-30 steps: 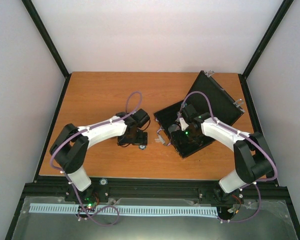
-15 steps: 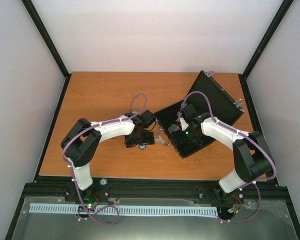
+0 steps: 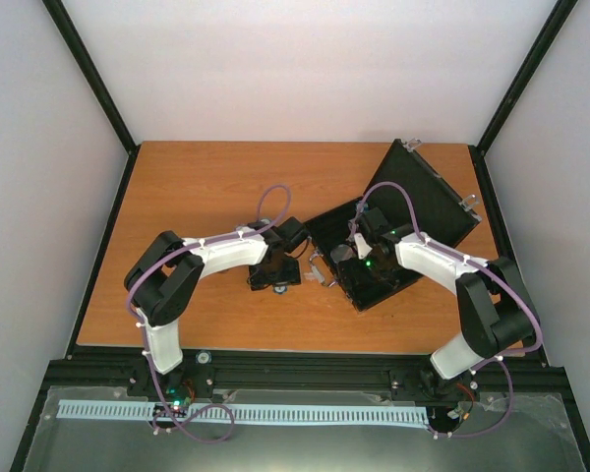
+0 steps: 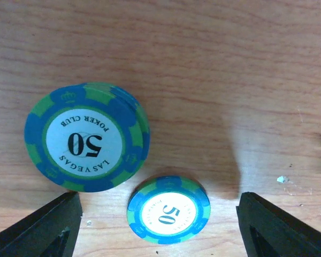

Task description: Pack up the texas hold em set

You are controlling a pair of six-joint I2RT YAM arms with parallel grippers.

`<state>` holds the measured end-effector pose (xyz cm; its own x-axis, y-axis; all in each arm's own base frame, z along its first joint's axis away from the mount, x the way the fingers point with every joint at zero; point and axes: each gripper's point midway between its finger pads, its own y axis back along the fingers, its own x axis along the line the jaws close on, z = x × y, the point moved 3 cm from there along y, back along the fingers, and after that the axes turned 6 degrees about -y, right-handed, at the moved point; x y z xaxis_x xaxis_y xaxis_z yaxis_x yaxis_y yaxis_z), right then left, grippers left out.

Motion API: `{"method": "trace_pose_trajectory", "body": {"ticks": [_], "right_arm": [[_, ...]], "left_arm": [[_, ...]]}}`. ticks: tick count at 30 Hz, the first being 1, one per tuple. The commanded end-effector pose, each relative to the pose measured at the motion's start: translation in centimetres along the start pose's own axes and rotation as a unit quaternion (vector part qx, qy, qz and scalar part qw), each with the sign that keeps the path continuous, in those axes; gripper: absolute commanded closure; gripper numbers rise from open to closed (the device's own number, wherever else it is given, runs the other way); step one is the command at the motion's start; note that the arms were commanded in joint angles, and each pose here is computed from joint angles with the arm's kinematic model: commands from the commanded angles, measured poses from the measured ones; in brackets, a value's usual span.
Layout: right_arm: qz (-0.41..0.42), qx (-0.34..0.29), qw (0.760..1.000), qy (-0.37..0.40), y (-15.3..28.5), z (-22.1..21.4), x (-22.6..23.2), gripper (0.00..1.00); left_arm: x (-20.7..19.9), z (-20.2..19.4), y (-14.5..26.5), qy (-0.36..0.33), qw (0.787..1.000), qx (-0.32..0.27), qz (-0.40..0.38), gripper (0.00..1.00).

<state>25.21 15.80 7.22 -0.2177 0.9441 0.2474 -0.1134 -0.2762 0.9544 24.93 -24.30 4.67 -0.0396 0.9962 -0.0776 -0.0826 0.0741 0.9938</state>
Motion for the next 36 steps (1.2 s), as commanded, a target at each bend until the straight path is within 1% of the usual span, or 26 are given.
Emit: {"method": "trace_pose_trajectory", "body": {"ticks": [1,8,12,14,15,18,21,24,26,28,36], "right_arm": [[0.000,0.008,1.000,-0.001,-0.5,-0.7,-0.4,0.00],[0.004,0.009,1.000,-0.006,-0.9,-1.4,-0.7,0.00],[0.010,0.008,1.000,-0.010,-1.0,-1.8,-0.8,0.00],[0.012,0.008,1.000,-0.011,-1.0,-2.0,-0.8,0.00],[0.012,0.007,1.000,-0.011,-1.0,-2.0,-0.8,0.00],[0.015,0.004,1.000,-0.010,-0.8,-2.1,-0.8,0.00],[0.017,0.000,1.000,-0.009,-0.5,-2.1,-0.7,0.00],[0.019,-0.002,1.000,-0.008,-0.4,-2.1,-0.6,0.00],[0.020,-0.003,1.000,-0.007,-0.4,-2.0,-0.6,0.00],[0.020,-0.004,1.000,-0.006,-0.4,-1.9,-0.6,0.00],[0.021,-0.006,1.000,-0.007,-0.5,-1.7,-0.5,0.00]], "left_arm": [[0.2,-1.7,-2.8,0.001,0.999,0.033,0.009,0.18],[0.1,-3.2,-4.0,-0.017,0.998,0.052,0.033,0.21],[0.1,-3.9,-4.8,-0.014,0.997,0.060,0.043,0.27],[0.0,-4.0,-5.1,-0.012,0.997,0.061,0.043,0.38],[0.0,-3.9,-5.3,-0.012,0.997,0.061,0.045,0.41],[-0.1,-3.8,-5.5,-0.011,0.997,0.059,0.050,0.44],[-0.1,-3.9,-5.5,-0.011,0.997,0.058,0.052,0.53],[0.2,-4.3,-5.4,-0.011,0.997,0.058,0.058,0.56],[0.5,-4.5,-5.3,-0.010,0.996,0.059,0.060,0.61],[0.8,-4.6,-4.9,-0.009,0.997,0.055,0.061,0.63],[2.0,-4.1,-2.5,-0.016,0.996,0.023,0.079,0.61]]}}
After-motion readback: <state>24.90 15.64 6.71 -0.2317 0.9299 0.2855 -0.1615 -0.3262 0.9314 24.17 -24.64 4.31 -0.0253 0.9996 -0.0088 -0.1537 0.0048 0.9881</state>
